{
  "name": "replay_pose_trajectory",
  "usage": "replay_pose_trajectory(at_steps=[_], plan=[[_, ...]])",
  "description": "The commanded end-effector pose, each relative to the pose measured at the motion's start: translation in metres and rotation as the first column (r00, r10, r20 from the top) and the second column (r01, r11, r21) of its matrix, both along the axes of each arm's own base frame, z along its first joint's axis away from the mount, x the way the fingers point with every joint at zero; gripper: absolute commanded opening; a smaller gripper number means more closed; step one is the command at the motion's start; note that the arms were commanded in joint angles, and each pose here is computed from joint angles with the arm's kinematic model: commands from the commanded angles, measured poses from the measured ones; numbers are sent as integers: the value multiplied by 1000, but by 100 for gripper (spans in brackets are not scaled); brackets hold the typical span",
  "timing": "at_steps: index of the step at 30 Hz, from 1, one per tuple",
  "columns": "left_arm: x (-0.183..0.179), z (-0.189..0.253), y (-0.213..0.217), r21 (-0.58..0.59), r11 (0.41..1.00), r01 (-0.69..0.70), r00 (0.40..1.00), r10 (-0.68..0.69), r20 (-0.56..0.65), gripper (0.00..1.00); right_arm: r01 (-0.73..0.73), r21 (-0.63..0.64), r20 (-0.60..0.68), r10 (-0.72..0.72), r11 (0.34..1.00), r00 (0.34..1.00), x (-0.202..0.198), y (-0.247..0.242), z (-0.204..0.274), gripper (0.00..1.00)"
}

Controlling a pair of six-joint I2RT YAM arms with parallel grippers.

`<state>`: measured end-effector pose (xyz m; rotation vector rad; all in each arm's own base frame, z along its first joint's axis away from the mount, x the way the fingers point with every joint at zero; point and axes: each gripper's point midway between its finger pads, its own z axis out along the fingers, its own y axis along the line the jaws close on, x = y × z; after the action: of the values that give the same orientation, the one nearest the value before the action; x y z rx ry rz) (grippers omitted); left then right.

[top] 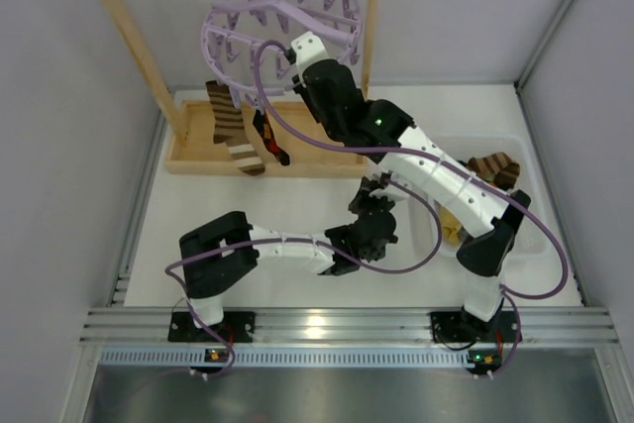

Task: Remove the socks clipped to the hanger

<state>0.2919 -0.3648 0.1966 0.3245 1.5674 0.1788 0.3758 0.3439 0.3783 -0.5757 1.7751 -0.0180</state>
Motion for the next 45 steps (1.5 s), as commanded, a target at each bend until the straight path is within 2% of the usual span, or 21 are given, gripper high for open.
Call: replay_pose_trajectory(at_steps=[1, 3, 6, 7, 11, 15, 18, 20, 21, 23, 24, 30, 32, 33, 37, 39, 40, 41, 43, 44, 45], plan=[[-5, 17, 7, -79, 997, -12, 1000, 13, 13, 0, -24, 109, 58, 18, 994, 998, -8, 6, 36, 14], [-10, 16, 13, -80, 997, -13, 1000, 14, 11, 0, -29, 106, 56, 23, 994, 998, -8, 5, 35, 20], [-26, 25, 18, -102, 995, 23, 1000, -22, 15, 0, -45, 89, 35, 42, 995, 999, -11, 6, 23, 38], [-33, 31, 21, -122, 991, 46, 999, -44, 19, 0, -48, 101, 36, 45, 994, 998, -14, 4, 26, 48], [-62, 26, 18, -173, 970, 169, 985, -170, 8, 0, -87, 137, 20, 85, 987, 996, -22, 7, 24, 54], [-77, 17, 27, -242, 940, 241, 967, -254, -24, 0, -116, 166, 0, 118, 979, 993, -35, 0, 24, 68], [-89, 18, 29, -315, 893, 322, 935, -353, -45, 0, -143, 177, -19, 148, 974, 989, -53, -15, 23, 77], [-100, 19, 22, -358, 847, 392, 897, -438, -54, 0, -165, 215, -4, 170, 963, 986, -71, -33, 36, 88], [-104, 25, 23, -373, 832, 412, 885, -462, -54, 0, -162, 187, -35, 172, 969, 985, -77, -41, 21, 93], [-113, 35, 13, -406, 784, 469, 845, -532, -50, 0, -156, 249, -20, 166, 956, 986, -96, -67, 36, 96], [-117, 39, 12, -409, 771, 488, 830, -555, -54, 0, -143, 238, -52, 160, 961, 986, -102, -75, 19, 99], [-123, 72, -17, -442, 709, 549, 780, -625, -32, 0, 20, 314, -32, -10, 949, 999, -148, -179, 16, 99], [-120, 66, -33, -412, 723, 555, 773, -631, -65, 0, 108, 297, -45, -99, 949, 994, -155, -209, 1, 99], [-120, 88, -46, -431, 698, 571, 762, -647, -38, 0, 132, 322, -49, -123, 938, 991, -161, -220, 0, 99], [-105, 94, -92, -394, 691, 606, 728, -682, -75, 0, 209, 444, -4, -231, 871, 973, -191, -284, 9, 99], [-92, 71, -117, -358, 703, 615, 711, -690, -134, 0, 207, 514, 22, -254, 833, 967, -205, -309, 17, 99], [-89, 97, -134, -381, 665, 642, 689, -719, -94, 0, 219, 533, 32, -278, 818, 960, -209, -319, 20, 100], [-84, 69, -150, -341, 682, 646, 681, -718, -145, 0, 223, 550, 37, -290, 805, 956, -214, -328, 24, 99], [-77, 63, -171, -283, 690, 666, 677, -719, -157, 0, 239, 580, 47, -324, 779, 945, -222, -346, 29, 99], [-72, 93, -188, -295, 676, 676, 680, -726, -106, 0, 239, 595, 52, -334, 767, 941, -226, -353, 35, 100], [-66, 49, -203, -220, 709, 670, 682, -705, -193, 0, 246, 591, 52, -341, 768, 939, -228, -359, 35, 100]])
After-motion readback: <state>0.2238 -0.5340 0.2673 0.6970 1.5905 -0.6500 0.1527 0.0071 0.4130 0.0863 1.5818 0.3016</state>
